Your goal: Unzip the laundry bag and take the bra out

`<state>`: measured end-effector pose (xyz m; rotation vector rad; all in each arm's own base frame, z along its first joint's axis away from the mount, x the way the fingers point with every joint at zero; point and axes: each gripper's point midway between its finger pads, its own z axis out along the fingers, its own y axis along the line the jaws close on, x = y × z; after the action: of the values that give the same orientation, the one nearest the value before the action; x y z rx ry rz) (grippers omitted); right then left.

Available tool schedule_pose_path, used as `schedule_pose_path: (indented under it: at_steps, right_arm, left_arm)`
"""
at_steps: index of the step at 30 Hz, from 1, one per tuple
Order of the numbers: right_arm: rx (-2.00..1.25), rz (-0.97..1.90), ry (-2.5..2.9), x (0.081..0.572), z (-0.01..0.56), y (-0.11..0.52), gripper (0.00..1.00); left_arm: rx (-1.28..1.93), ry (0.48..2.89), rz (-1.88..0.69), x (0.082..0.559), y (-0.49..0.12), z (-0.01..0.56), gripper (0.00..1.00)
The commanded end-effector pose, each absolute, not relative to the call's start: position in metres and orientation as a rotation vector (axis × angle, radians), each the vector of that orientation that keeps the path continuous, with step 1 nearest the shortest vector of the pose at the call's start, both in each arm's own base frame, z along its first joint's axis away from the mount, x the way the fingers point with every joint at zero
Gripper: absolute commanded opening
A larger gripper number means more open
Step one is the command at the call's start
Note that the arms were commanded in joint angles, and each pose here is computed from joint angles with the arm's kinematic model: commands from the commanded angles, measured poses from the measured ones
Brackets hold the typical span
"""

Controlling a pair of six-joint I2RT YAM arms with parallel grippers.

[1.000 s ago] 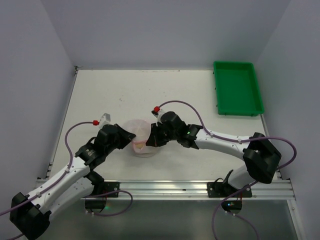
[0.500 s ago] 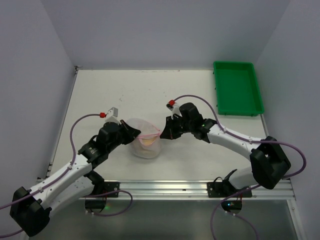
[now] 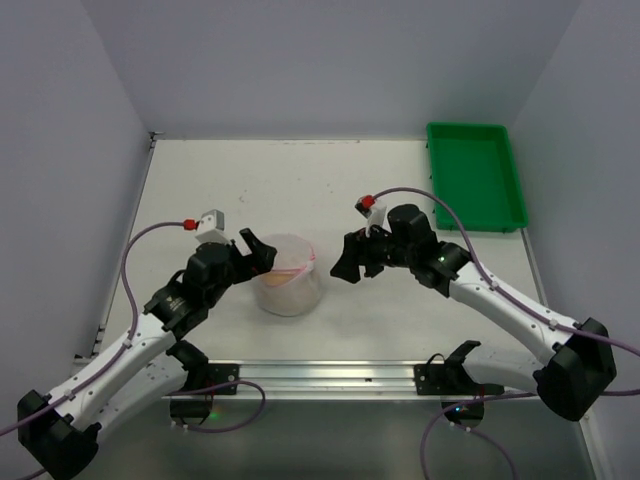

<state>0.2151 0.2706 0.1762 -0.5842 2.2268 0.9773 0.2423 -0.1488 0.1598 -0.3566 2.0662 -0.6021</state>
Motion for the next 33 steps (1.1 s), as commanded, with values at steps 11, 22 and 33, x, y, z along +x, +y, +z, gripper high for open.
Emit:
schedule_pose_path:
  at_steps: [11, 22, 33]
  right_arm:
    - [-0.573, 0.941, 2.181, 0.205, 0.184, 0.256, 0.72]
    - [-0.590, 0.943, 2.181, 0.204, 0.179, 0.257, 0.72]
    - [-0.598, 0.945, 2.166, 0.199, 0.178, 0.254, 0.72]
  left_arm:
    - [-0.570, 2.079, -0.374, 0.261, -0.113, 0.146, 1.00]
    - [-0.693, 1.991, -0.548, 0.269, -0.117, 0.128, 0.92]
    - [-0.745, 1.961, -0.612, 0.289, -0.124, 0.125, 0.58]
